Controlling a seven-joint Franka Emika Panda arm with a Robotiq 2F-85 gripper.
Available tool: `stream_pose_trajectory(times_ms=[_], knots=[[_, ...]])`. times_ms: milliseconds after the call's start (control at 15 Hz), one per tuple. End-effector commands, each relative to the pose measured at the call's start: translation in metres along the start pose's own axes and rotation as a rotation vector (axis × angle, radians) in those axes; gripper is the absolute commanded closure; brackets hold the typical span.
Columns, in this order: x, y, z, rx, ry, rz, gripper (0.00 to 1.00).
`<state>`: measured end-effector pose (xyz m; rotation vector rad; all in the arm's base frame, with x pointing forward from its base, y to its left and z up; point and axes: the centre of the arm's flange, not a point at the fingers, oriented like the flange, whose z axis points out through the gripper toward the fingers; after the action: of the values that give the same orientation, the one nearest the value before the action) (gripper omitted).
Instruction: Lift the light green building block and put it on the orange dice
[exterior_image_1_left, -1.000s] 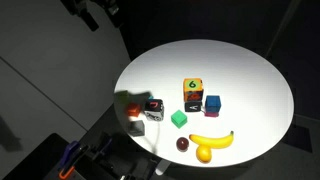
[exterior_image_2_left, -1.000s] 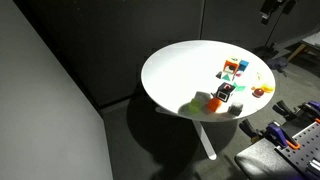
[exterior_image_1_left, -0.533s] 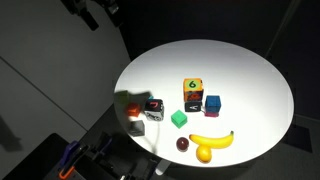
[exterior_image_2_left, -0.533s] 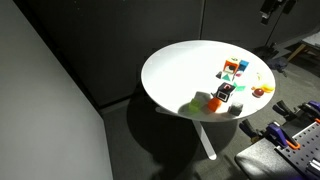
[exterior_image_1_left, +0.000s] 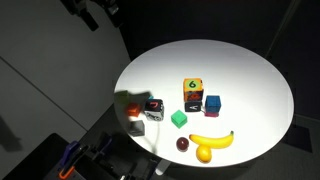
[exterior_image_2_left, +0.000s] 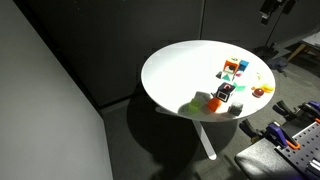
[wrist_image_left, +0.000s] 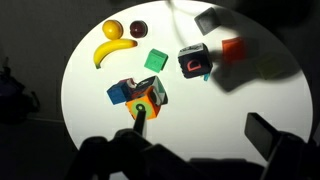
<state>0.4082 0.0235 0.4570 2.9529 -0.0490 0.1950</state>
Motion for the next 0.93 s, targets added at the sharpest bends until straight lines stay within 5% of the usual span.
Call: stream_pose_trajectory(times_ms=[0,867], knots=[[0.007,0.001,-0.002,0.008,0.000,0.004,0.00],[0.055,-0.008,0.009,0.098,-0.016,-0.018,0.00]])
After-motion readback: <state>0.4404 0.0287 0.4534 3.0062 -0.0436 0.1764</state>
